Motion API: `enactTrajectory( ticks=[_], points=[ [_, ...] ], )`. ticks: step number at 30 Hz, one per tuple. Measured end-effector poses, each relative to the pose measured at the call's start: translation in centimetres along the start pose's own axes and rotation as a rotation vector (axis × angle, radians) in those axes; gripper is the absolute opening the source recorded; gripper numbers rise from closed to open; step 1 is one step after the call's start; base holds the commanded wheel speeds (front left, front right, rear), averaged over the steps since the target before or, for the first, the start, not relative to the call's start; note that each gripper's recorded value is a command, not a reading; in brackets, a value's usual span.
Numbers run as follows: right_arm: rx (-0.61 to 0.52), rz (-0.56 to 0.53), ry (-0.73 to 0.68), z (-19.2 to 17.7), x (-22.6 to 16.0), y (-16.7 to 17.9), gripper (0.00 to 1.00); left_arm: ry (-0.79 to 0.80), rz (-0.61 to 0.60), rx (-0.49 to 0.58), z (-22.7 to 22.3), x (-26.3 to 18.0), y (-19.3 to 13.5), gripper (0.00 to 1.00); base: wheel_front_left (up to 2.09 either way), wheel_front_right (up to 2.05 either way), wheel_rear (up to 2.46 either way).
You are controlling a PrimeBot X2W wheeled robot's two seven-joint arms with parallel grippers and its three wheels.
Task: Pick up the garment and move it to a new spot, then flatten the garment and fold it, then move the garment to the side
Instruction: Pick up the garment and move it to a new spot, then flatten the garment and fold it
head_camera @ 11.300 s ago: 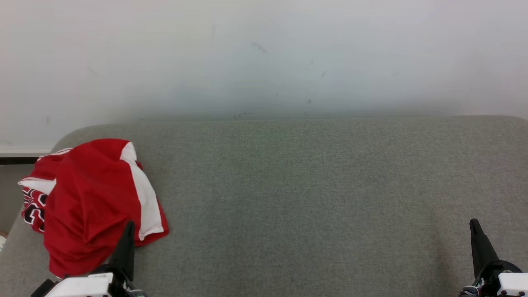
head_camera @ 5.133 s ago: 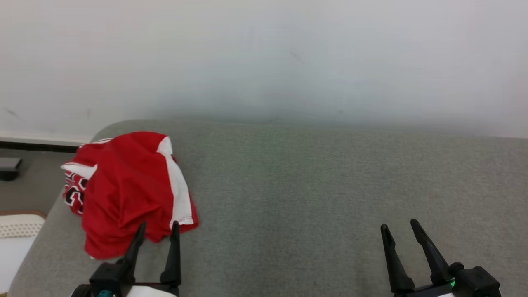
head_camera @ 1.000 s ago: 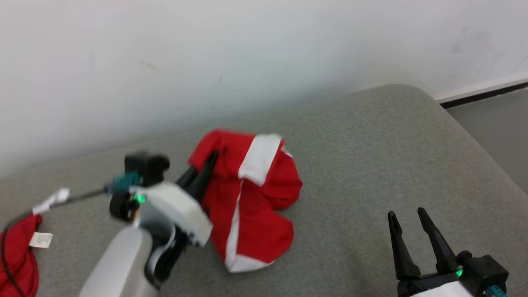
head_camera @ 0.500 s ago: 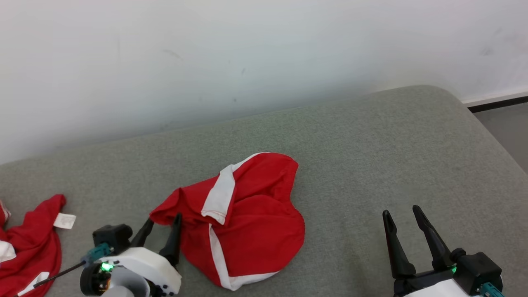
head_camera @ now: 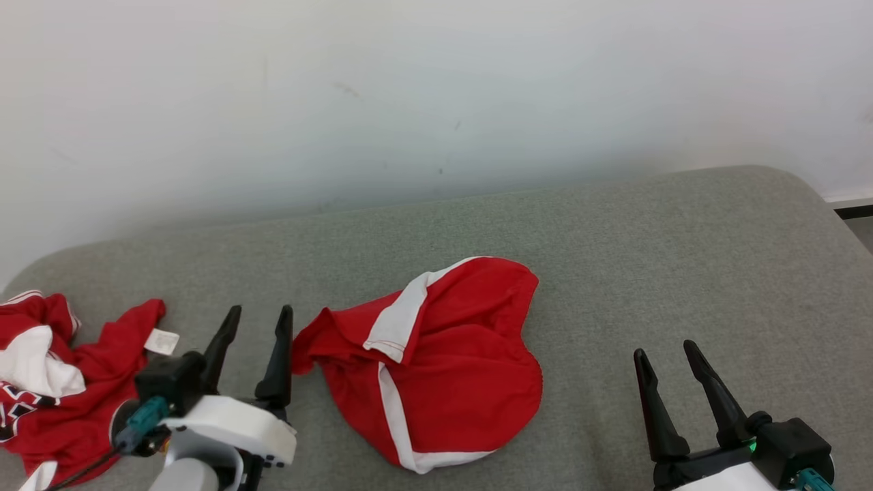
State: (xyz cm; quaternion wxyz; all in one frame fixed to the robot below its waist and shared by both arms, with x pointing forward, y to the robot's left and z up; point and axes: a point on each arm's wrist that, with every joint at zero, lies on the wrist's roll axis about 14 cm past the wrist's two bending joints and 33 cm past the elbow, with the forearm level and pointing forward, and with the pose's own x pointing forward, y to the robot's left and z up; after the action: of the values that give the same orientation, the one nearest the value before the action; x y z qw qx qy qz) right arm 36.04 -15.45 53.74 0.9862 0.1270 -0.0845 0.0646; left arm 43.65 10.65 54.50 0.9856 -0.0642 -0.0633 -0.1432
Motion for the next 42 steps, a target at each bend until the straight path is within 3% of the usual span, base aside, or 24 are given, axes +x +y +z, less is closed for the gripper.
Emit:
enactTrajectory(
  ticks=[10, 26, 35, 42],
  points=[
    [0.001, -0.015, 0.01, -0.3, -0.6, -0.5, 1.0, -0.04, 0.12, -0.042, 0.1, -4.1, 0.9, 1.0, 0.0, 0.0, 0.0],
    [0.007, 0.003, 0.043, -1.4, -0.6, 0.0, 1.0, -0.03, 0.118, -0.058, -0.6, -4.7, 0.7, 1.0, 0.0, 0.0, 0.0],
    [0.024, 0.091, 0.154, -4.6, -0.8, 1.9, 1.0, -0.029, 0.122, -0.054, -0.6, -5.1, 1.1, 1.0, 0.0, 0.0, 0.0],
    [0.029, 0.174, 0.337, -9.7, -0.4, 3.4, 1.0, -0.026, 0.172, -0.048, -0.7, -6.0, 2.8, 1.0, 0.0, 0.0, 0.0]
  ],
)
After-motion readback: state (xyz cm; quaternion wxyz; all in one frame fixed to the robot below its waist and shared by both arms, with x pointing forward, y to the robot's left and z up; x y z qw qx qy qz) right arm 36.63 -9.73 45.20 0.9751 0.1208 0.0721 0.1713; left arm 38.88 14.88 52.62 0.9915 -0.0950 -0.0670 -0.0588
